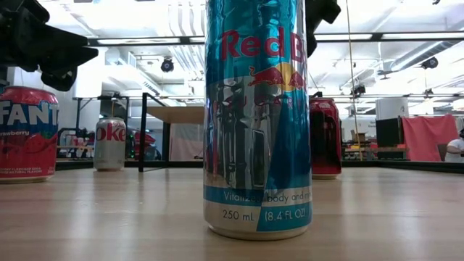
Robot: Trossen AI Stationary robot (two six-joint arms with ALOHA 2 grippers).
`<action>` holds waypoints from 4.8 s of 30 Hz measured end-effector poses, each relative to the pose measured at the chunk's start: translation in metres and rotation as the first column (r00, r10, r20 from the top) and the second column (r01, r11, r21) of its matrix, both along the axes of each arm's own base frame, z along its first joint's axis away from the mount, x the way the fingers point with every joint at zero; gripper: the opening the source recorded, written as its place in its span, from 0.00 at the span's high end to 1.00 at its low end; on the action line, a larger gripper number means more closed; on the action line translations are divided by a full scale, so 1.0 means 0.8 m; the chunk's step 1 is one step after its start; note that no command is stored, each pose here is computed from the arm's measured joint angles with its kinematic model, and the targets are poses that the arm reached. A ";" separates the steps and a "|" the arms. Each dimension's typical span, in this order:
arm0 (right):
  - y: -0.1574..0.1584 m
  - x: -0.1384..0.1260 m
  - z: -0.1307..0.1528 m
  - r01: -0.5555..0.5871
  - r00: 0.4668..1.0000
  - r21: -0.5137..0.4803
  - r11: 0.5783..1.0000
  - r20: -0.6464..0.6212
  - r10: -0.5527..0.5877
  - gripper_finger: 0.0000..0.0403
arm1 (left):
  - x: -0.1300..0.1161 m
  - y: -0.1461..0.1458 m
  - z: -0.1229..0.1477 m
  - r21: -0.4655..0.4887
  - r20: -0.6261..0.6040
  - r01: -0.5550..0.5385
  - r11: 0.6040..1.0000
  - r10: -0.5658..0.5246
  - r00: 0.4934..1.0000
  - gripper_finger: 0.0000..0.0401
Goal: Place canned beverage on shelf
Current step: Put the top blue and soda can on the shelf
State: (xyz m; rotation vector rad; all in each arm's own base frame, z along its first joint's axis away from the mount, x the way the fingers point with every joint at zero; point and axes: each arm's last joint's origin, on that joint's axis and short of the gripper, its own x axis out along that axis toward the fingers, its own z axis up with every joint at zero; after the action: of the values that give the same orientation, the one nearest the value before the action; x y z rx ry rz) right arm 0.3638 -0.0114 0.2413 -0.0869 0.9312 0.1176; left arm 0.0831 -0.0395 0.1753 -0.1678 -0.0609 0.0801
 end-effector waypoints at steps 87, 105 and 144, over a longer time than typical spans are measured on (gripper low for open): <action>0.057 -0.004 0.009 0.771 0.607 0.149 0.619 0.123 -0.785 0.41 | 0.000 0.000 0.000 0.000 -0.001 -0.001 1.000 0.001 1.000 0.71; 0.054 -0.012 0.004 0.879 0.399 0.275 0.390 0.024 -0.916 0.40 | 0.000 0.000 0.000 0.000 0.000 0.000 1.000 0.000 1.000 0.71; 0.057 -0.004 0.004 0.785 0.609 0.123 0.607 0.023 -0.793 0.04 | 0.000 0.000 0.000 0.000 0.000 0.000 1.000 0.000 1.000 0.71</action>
State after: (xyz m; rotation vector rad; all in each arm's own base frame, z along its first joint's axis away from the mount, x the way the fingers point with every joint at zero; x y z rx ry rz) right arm 0.3602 0.0344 0.2442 0.4286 0.8104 -0.6777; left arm 0.0831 -0.0395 0.1754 -0.1678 -0.0609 0.0802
